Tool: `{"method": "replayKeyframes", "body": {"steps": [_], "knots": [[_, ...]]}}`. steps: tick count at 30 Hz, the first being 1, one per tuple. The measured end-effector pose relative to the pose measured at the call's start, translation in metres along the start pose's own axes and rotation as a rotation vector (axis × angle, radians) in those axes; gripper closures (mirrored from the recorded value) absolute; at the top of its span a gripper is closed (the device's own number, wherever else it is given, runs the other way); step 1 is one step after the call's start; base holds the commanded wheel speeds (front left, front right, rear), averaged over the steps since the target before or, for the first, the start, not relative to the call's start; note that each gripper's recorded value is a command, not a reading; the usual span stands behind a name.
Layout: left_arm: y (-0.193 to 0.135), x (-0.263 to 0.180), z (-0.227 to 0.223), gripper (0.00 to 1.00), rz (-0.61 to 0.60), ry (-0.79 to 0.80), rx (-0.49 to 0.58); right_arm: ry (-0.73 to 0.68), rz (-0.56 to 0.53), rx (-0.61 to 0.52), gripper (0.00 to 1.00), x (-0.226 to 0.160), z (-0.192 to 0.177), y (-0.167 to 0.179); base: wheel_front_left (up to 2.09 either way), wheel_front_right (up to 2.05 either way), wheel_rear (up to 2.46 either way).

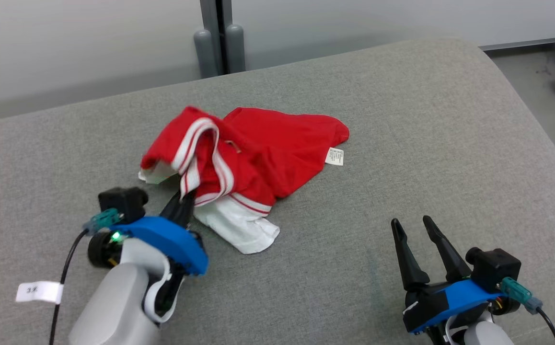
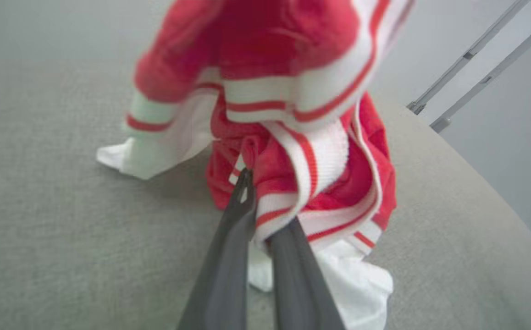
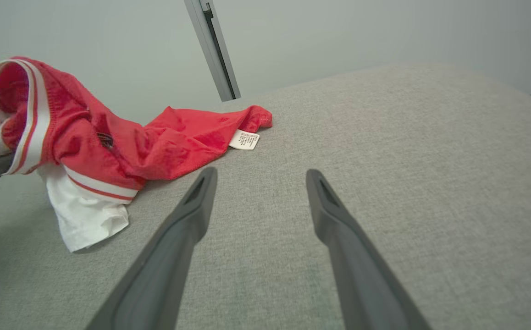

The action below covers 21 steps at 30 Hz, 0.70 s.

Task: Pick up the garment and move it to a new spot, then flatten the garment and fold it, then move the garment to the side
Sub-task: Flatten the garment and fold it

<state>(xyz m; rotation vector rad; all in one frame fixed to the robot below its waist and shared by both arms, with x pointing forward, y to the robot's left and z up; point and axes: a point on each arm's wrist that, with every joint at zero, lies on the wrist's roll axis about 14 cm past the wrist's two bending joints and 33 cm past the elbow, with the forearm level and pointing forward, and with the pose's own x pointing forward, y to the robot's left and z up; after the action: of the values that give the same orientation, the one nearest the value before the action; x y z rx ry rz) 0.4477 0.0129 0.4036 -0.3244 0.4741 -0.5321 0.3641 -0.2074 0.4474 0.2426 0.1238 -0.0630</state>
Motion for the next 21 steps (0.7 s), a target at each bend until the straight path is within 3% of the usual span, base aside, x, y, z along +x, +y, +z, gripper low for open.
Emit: {"method": "replayKeyframes", "body": {"steps": [6,7,12,13,14,16,21], "knots": [[-0.112,0.009,0.097,1.0,-0.312,-0.224,0.053,-0.017,0.009,0.004,0.0,0.004,0.004,0.003,0.0,0.0,0.0],[-0.112,0.009,0.097,1.0,-0.312,-0.224,0.053,-0.017,0.009,0.004,0.0,0.004,0.004,0.003,0.0,0.0,0.0],[-0.181,0.006,0.162,1.0,-0.491,-0.343,0.148,-0.028,0.01,0.021,0.0,0.001,0.007,0.004,0.0,0.0,0.0],[-0.181,0.006,0.162,1.0,-0.491,-0.343,0.148,-0.028,0.01,0.021,0.0,0.001,0.007,0.004,0.0,0.0,0.0],[-0.207,0.0,0.184,1.0,-0.557,-0.399,0.144,-0.03,0.0,0.024,0.0,-0.001,0.007,0.0,0.0,0.0,0.0],[-0.226,-0.008,0.206,1.0,-0.611,-0.461,0.136,-0.033,-0.009,0.025,0.0,-0.002,0.008,-0.003,0.0,0.0,0.0],[-0.254,-0.036,0.254,1.0,-0.718,-0.61,0.061,-0.04,-0.025,0.02,0.0,-0.003,0.009,-0.008,0.0,0.0,0.0]]}}
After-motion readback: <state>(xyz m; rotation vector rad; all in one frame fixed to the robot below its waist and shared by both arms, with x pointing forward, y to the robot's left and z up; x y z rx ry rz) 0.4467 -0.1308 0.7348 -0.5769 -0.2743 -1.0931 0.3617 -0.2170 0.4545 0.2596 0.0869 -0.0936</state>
